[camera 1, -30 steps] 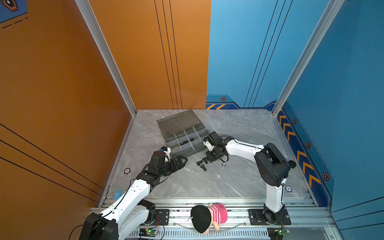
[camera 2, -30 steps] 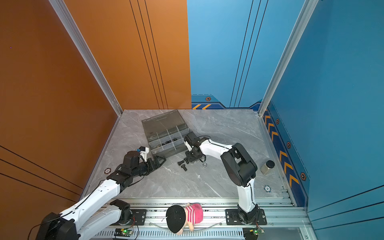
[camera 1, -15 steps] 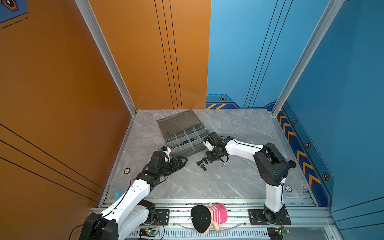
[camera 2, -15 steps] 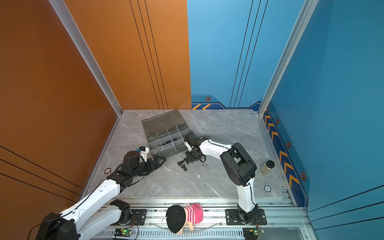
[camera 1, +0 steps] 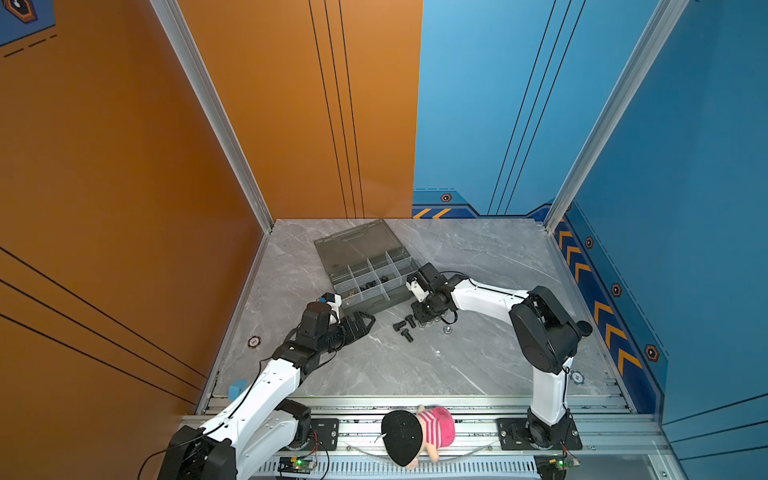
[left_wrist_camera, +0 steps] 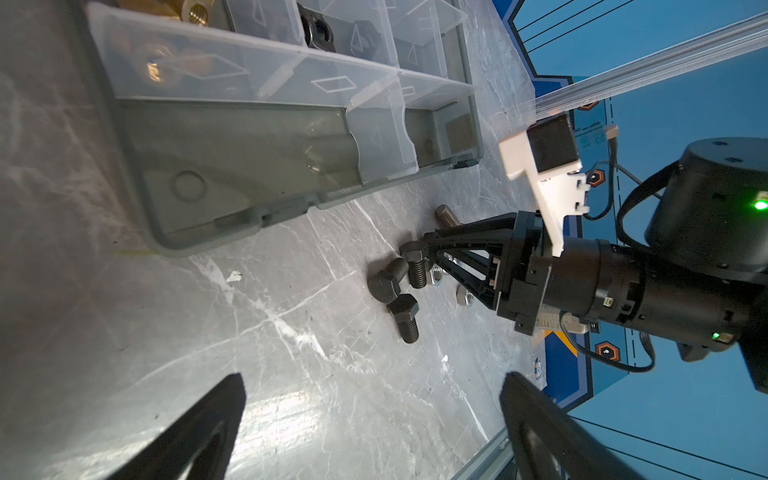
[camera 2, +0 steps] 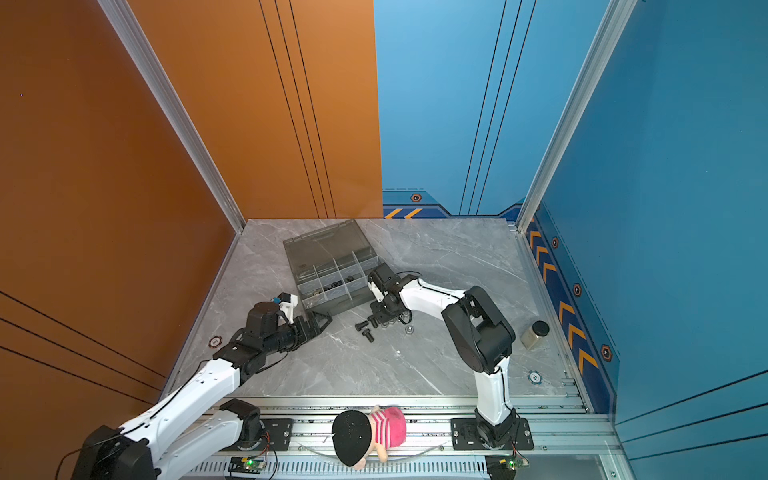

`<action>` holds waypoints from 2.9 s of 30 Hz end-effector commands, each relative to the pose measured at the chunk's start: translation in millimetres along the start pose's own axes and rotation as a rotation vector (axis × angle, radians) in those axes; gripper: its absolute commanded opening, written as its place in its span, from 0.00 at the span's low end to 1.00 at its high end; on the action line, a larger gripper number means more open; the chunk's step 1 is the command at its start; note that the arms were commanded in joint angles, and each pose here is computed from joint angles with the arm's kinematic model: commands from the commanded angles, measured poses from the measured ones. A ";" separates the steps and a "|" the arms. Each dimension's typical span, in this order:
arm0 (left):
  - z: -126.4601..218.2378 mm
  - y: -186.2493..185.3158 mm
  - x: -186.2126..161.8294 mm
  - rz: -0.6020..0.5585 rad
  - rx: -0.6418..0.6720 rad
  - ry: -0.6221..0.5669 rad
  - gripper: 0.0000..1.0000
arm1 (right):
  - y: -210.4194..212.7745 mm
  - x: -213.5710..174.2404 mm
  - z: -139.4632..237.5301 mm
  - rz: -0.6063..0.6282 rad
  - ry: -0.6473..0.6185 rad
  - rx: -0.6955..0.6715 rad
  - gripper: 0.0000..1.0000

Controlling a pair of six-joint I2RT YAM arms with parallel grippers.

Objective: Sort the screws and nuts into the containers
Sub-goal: 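Lift the black hex nut and carry it over the box compartments, then open the right gripper to drop the black hex nut into the compartment, then move the right gripper back to the pile and lower onto a silver hex nut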

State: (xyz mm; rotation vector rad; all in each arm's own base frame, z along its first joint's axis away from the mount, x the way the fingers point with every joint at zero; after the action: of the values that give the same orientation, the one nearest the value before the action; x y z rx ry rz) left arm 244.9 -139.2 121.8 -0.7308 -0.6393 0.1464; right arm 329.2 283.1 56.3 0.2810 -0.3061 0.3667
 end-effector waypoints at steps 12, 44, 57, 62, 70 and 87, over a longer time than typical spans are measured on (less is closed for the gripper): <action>3.4 -0.7 2.1 -0.001 -0.012 -0.014 0.98 | 34.5 66.4 83.1 0.110 -0.203 0.134 0.03; 8.9 2.3 3.5 0.007 -0.012 -0.027 0.98 | 42.0 169.1 -8.4 -0.048 -0.292 0.156 0.22; 10.3 1.4 4.3 0.013 -0.021 -0.036 0.98 | 37.3 166.2 -11.3 -0.042 -0.273 0.148 0.36; 10.9 0.4 4.7 0.013 -0.023 -0.037 0.98 | 35.4 165.3 -1.4 -0.038 -0.275 0.147 0.37; 11.6 -0.2 6.2 0.016 -0.022 -0.043 0.98 | 32.3 140.1 39.5 -0.021 -0.283 0.139 0.40; 6.0 -1.0 7.3 0.007 -0.017 -0.028 0.98 | -2.9 11.4 67.1 -0.084 -0.137 0.049 0.44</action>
State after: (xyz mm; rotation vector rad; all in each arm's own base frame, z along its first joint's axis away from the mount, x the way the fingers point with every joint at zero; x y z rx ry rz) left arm 246.8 -132.0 128.4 -0.7364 -0.6747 0.1641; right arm 340.4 273.7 130.8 0.4009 -0.4574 0.2955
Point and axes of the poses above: each gripper's point midway between its finger pads, its own z axis back along the fingers, its own y axis along the line the jaws close on, x = y × z, the point moved 2 cm from there along z, back along the fingers, and after that the axes turned 10 degrees about -z, right-handed, at the moved point
